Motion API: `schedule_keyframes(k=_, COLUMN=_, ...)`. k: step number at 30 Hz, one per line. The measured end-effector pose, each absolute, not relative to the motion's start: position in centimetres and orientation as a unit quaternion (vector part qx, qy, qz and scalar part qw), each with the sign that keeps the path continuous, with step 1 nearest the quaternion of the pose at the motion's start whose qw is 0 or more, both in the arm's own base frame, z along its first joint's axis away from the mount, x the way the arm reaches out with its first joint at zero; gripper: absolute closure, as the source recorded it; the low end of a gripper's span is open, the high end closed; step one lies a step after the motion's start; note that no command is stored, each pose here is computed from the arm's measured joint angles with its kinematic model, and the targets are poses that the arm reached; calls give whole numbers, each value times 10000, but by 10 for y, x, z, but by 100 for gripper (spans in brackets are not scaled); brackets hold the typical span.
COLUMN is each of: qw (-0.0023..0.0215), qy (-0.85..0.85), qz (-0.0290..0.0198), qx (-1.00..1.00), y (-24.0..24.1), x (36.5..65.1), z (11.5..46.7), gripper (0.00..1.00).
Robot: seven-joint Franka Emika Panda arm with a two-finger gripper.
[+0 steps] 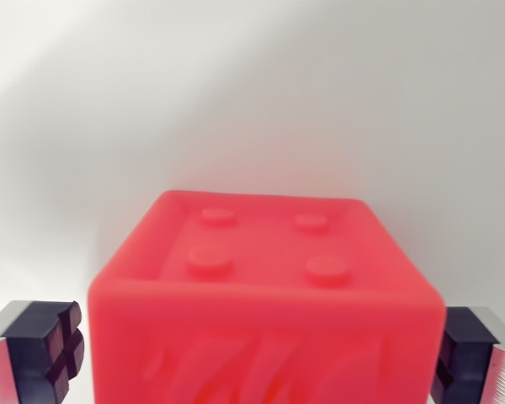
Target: Destack cube
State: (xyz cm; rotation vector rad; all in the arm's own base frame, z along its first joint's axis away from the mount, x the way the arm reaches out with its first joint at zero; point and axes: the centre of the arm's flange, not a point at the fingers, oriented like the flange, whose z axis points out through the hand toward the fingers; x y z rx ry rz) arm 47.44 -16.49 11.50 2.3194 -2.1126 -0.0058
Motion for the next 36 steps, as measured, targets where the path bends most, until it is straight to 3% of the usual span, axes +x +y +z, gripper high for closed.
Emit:
schedule_keyframes(k=16, qw=12, qy=-6737, qz=-10, qx=7390, y=-165, x=475, z=121, gripper=0)
schedule_keyframes(k=36, qw=-5, qy=-6735, qz=2, qx=7392, y=-165, x=475, z=176, gripper=0)
